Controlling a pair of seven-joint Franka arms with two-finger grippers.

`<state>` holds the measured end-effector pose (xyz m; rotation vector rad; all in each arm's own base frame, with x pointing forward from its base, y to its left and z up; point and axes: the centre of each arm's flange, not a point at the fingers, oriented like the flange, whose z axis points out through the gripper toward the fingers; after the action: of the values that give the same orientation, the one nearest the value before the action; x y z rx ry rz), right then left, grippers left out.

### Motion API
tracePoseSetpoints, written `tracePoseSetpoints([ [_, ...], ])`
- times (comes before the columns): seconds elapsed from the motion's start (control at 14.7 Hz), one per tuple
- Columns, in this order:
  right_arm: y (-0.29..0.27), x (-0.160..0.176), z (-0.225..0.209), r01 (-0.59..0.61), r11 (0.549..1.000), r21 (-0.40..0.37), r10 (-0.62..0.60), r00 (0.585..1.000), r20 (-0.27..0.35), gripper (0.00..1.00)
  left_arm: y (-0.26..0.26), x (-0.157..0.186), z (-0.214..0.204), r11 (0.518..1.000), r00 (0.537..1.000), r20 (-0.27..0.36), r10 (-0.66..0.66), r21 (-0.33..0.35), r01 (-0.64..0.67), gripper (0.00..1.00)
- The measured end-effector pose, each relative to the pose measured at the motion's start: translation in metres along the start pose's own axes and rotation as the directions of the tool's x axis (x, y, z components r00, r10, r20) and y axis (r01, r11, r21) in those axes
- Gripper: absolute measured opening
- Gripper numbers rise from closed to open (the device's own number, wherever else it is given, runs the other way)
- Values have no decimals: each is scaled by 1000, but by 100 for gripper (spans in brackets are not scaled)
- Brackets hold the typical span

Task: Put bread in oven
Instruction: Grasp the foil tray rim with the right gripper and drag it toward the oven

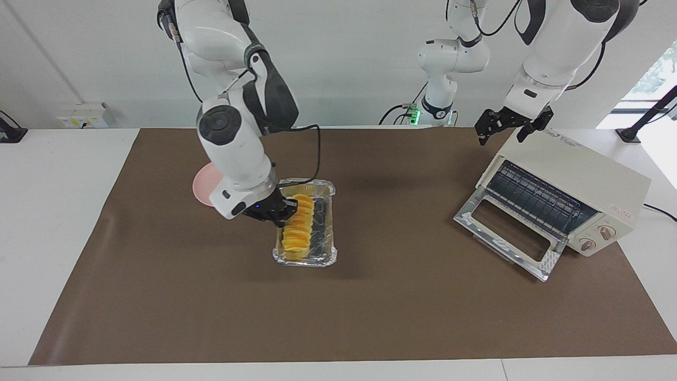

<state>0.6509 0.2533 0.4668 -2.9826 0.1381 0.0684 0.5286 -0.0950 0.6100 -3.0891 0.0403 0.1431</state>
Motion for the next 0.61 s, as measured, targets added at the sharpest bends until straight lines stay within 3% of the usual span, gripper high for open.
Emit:
tracePoseSetpoints([
  [0.27, -77, -32, 34, -25, 999, 25, 26, 999, -23, 1, 0, 0, 0, 1000, 1000, 0, 0, 0, 0, 100],
  [0.61, -101, -51, 117, 2, 999, 37, 0, 999, -50, 1, 0, 0, 0, 1000, 1000, 0, 0, 0, 0, 100],
])
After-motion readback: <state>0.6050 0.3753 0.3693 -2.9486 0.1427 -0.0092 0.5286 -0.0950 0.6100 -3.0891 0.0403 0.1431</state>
